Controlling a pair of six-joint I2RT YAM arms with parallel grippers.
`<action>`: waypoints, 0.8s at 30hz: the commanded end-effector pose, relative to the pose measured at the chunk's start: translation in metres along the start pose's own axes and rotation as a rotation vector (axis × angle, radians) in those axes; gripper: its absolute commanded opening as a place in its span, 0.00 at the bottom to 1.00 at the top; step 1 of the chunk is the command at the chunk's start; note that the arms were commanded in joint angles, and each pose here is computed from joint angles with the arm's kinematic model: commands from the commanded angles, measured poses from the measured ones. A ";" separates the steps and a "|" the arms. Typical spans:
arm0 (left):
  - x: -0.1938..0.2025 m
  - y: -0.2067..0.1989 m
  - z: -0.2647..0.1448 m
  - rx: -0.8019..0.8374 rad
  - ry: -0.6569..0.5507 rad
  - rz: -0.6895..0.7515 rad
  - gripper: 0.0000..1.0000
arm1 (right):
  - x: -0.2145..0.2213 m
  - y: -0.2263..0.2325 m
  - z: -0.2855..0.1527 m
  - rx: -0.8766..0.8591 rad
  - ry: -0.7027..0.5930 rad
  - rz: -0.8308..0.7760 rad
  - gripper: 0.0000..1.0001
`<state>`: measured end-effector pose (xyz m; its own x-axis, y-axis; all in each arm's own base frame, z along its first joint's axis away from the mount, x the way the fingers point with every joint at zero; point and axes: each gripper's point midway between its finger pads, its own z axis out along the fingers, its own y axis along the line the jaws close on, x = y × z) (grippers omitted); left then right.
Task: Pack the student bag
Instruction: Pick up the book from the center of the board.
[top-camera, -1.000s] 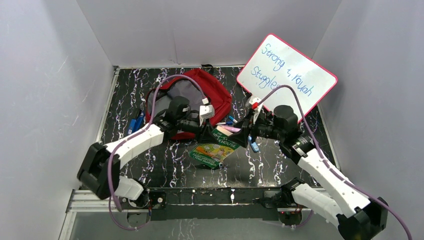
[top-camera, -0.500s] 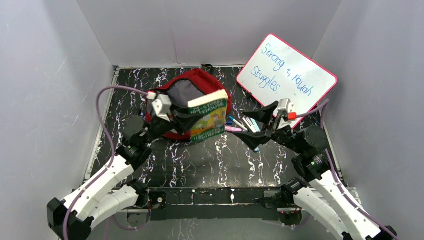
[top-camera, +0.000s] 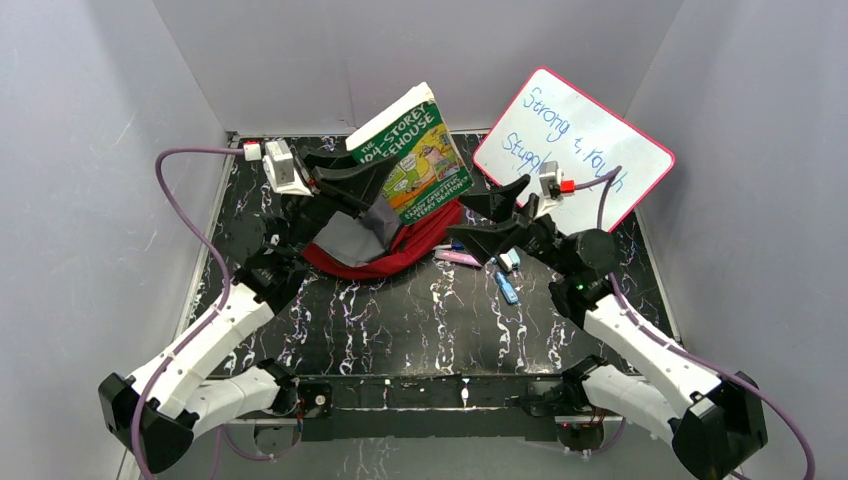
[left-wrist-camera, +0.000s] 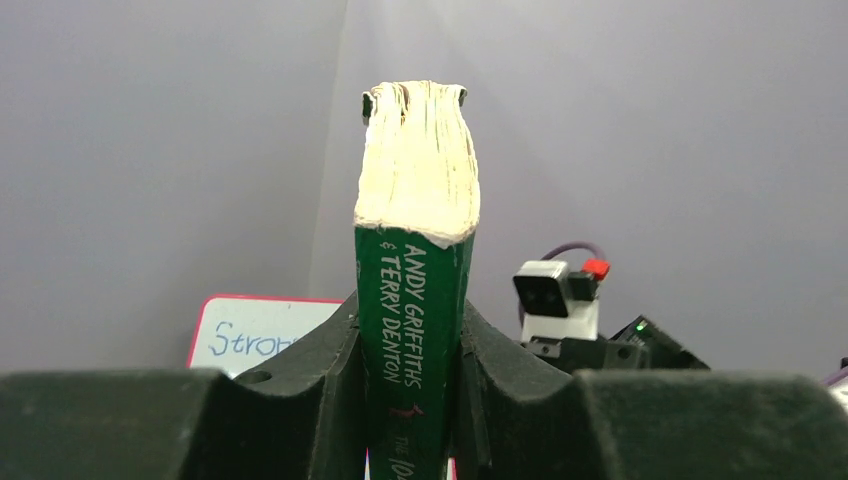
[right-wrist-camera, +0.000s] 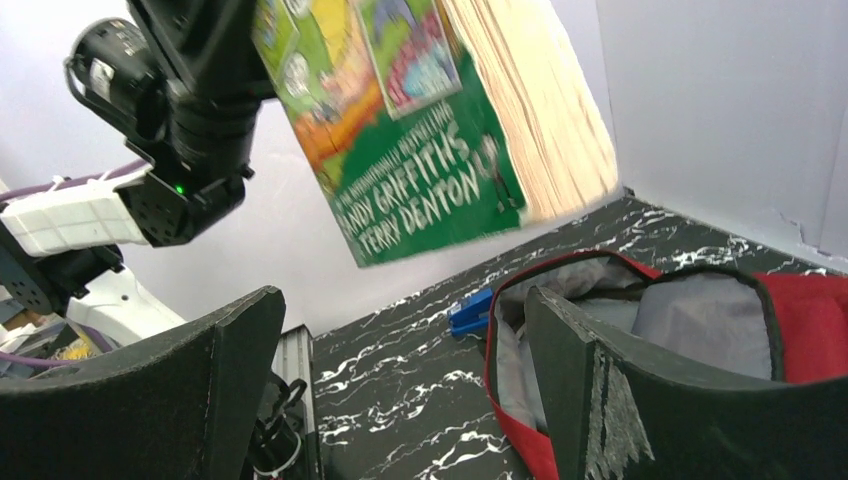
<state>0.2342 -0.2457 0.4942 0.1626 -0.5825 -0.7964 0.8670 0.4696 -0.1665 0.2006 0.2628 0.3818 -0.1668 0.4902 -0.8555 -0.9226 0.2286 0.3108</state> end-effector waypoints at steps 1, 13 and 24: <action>-0.078 -0.033 0.012 0.110 -0.234 0.005 0.00 | -0.043 0.025 0.012 -0.099 -0.110 -0.120 0.99; -0.076 -0.075 -0.005 0.323 -0.172 0.052 0.00 | -0.051 0.014 0.016 -0.011 -0.011 -0.303 0.99; -0.065 -0.112 -0.027 0.520 -0.069 0.016 0.00 | -0.050 0.061 0.002 -0.237 0.105 -0.490 0.99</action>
<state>0.1545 -0.2569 0.5185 0.1297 -0.5759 -0.8072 0.9841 0.1744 0.0337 0.1808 0.2504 0.4308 0.1865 0.3213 -0.9284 -0.9431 0.3232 -0.0776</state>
